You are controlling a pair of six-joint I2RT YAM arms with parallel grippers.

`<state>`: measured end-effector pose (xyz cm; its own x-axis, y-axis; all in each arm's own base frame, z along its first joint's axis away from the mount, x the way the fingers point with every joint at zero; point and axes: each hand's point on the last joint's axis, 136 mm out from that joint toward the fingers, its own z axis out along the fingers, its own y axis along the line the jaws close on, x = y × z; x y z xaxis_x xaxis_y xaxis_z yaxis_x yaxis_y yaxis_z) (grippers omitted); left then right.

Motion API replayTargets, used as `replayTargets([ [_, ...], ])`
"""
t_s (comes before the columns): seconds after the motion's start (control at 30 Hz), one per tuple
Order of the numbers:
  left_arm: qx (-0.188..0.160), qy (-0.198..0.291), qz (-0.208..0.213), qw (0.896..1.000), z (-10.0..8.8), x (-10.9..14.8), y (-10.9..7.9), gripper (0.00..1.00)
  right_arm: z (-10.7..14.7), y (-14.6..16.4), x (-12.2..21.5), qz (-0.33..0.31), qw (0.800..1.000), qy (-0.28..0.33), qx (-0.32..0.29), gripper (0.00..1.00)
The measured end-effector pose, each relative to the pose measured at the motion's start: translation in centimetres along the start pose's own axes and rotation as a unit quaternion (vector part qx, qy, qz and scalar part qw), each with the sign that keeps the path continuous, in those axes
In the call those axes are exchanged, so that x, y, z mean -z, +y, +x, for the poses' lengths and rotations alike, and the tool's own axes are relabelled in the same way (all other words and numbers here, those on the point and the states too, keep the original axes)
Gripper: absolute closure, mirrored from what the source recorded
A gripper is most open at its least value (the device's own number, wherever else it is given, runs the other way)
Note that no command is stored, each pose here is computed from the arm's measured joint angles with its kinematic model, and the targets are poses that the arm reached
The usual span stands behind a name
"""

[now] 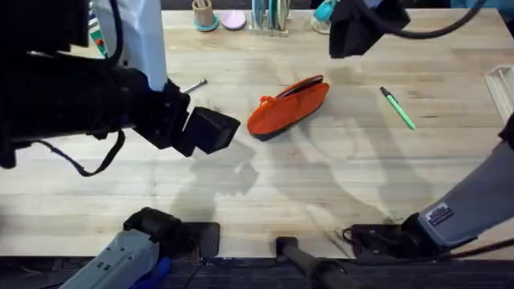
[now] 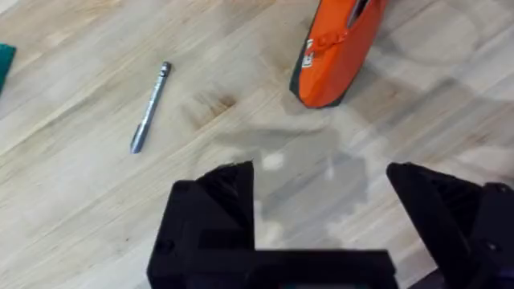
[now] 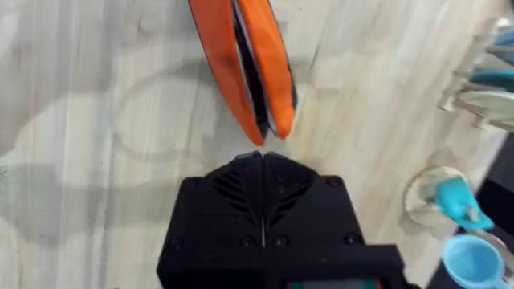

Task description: Unzip the bag, pick up the pens from the table one at a time and place them inside, then zip the bag closed.

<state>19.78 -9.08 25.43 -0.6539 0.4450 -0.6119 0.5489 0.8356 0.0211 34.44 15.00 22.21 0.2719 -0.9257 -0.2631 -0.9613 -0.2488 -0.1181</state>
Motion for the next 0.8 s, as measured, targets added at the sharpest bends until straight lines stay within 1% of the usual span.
replayTargets([
  [0.03, 0.000, 0.002, -0.008, 1.000, 0.1, 0.0, 0.3, 0.006, 0.3, 0.2, -1.3, -0.012, 1.000, -0.001, -0.001, 0.972],
  [0.4, 0.000, 0.004, -0.018, 1.000, 0.1, 0.0, 0.6, 0.006, 1.7, 0.8, -6.5, -0.036, 0.999, 0.000, -0.005, 0.971],
  [0.57, 0.000, 0.004, -0.018, 1.000, 0.1, 0.0, 0.6, 0.006, 1.6, 0.6, -7.6, -0.033, 0.999, -0.013, -0.004, 0.972],
  [0.8, 0.000, 0.004, -0.018, 1.000, 0.1, 0.0, 0.6, 0.006, 0.5, 0.4, -7.7, -0.030, 0.999, -0.042, -0.002, 0.971],
])
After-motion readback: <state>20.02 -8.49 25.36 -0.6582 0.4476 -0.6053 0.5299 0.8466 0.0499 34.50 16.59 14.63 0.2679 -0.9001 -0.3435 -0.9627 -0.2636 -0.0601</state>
